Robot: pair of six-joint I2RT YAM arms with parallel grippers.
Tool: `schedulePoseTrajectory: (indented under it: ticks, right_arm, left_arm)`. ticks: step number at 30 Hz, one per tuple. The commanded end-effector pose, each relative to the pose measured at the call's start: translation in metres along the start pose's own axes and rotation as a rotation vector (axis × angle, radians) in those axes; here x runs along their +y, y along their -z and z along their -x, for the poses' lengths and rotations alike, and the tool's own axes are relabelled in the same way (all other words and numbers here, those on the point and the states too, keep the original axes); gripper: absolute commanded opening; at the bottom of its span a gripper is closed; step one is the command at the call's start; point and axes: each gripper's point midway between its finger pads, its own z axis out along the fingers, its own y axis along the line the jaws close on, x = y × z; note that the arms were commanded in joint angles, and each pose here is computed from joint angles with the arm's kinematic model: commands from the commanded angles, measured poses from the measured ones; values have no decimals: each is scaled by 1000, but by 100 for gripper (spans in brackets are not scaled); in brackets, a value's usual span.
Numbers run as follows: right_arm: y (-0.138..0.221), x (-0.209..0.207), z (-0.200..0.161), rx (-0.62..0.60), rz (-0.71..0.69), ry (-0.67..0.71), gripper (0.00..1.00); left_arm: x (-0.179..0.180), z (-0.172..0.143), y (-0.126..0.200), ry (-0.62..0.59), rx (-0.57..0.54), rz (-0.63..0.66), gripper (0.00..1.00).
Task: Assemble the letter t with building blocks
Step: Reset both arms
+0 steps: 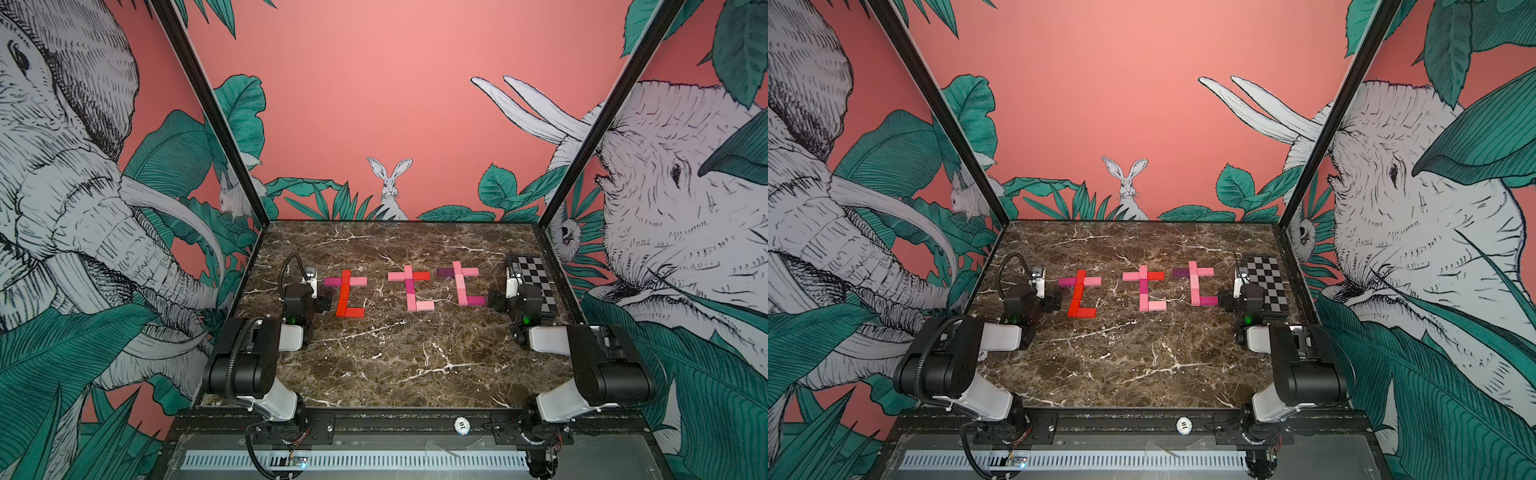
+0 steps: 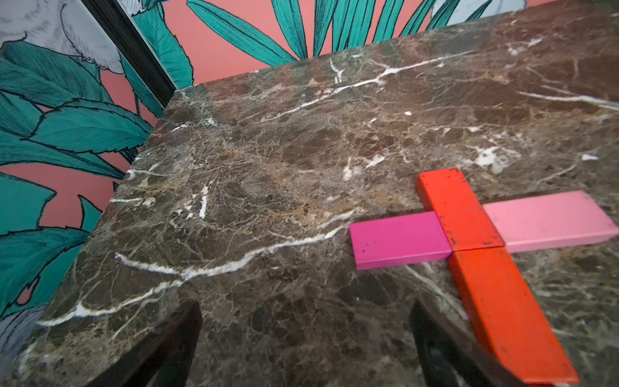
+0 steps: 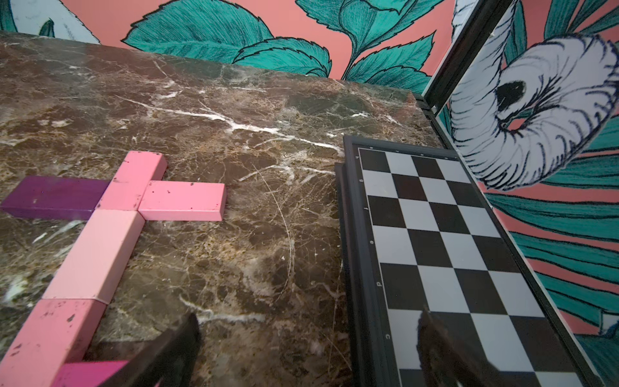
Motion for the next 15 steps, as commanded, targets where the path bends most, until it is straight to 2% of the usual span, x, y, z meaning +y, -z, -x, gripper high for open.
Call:
schedulePoseTrajectory:
  ticks: [1, 15]
  right_arm:
    - [-1, -2, 10, -38, -5, -22, 98]
    - [-1, -2, 10, -36, -3, -22, 98]
  left_arm:
    - [4, 18, 0, 45, -63, -4, 99]
    - [4, 18, 1, 44, -58, -6, 99]
